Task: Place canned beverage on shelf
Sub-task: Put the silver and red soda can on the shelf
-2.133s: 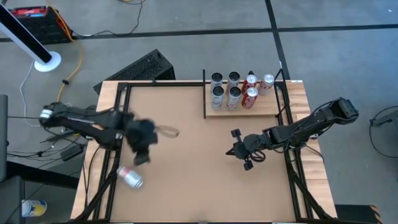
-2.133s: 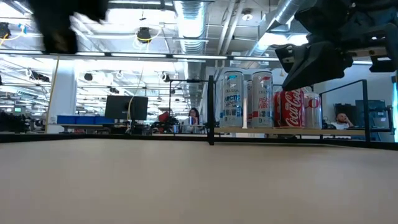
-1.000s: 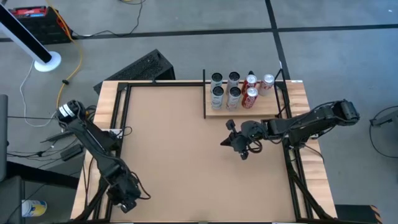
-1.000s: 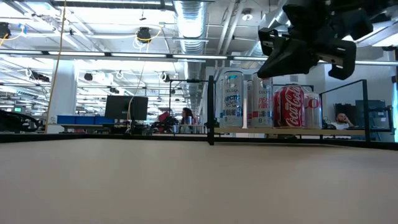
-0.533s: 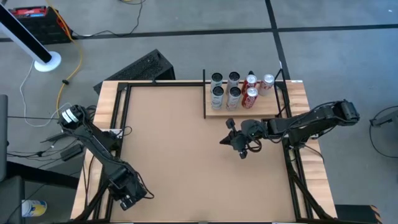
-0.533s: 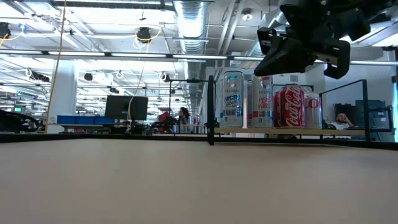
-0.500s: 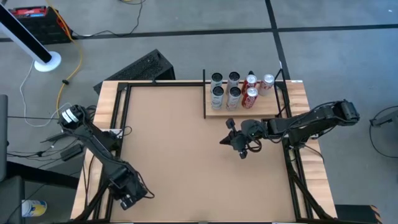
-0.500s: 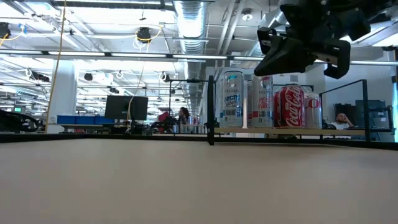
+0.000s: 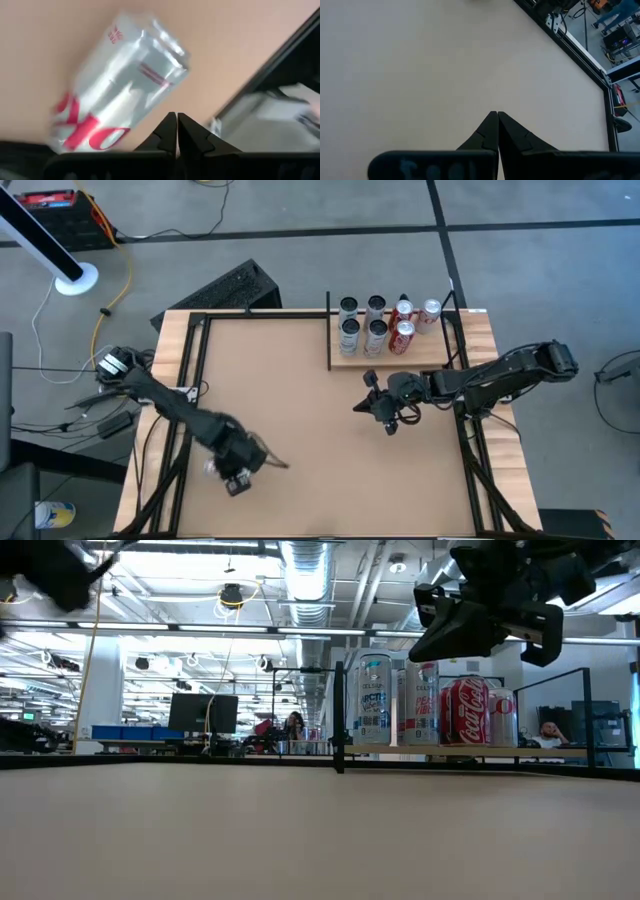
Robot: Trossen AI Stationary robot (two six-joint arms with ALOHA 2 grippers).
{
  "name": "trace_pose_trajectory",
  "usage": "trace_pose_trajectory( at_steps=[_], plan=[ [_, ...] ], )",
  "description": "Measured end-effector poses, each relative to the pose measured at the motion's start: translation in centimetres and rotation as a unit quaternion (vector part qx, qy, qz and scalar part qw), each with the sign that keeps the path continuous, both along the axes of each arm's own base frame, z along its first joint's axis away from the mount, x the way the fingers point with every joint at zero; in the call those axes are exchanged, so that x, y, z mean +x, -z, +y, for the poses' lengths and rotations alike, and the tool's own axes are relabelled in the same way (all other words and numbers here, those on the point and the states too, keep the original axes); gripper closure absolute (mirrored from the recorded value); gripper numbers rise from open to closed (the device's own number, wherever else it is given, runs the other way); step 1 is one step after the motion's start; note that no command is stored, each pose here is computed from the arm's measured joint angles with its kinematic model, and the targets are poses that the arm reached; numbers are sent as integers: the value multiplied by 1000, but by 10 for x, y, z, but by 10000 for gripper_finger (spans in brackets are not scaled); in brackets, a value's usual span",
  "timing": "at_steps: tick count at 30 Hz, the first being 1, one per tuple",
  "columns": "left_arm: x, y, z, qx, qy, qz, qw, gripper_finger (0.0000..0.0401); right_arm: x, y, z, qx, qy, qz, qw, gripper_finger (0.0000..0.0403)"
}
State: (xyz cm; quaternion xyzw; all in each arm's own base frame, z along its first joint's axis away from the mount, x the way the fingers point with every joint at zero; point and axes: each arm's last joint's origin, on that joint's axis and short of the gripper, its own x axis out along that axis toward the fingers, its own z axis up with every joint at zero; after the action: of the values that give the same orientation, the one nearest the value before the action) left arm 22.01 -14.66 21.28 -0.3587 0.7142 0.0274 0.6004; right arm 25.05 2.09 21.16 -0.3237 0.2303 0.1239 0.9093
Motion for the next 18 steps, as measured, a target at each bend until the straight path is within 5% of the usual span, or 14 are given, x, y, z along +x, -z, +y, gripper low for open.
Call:
trace_pose_trajectory(
  at_steps=[4,8,12,15,18],
  plan=[
    [18,-44,22,121,27,-100,987,401,0,-1,0,6,3,-5,1000,378],
    [18,-80,33,271,63,-149,949,401,6,-5,3,46,-35,-36,998,378],
    [9,-92,42,424,71,-180,885,401,31,-15,7,146,-36,-89,985,379],
    [-2,-96,55,523,52,-224,821,401,62,-12,8,174,-9,-32,984,381],
    [-22,-91,79,573,3,-253,780,401,104,-15,11,175,17,11,984,382]
  ],
)
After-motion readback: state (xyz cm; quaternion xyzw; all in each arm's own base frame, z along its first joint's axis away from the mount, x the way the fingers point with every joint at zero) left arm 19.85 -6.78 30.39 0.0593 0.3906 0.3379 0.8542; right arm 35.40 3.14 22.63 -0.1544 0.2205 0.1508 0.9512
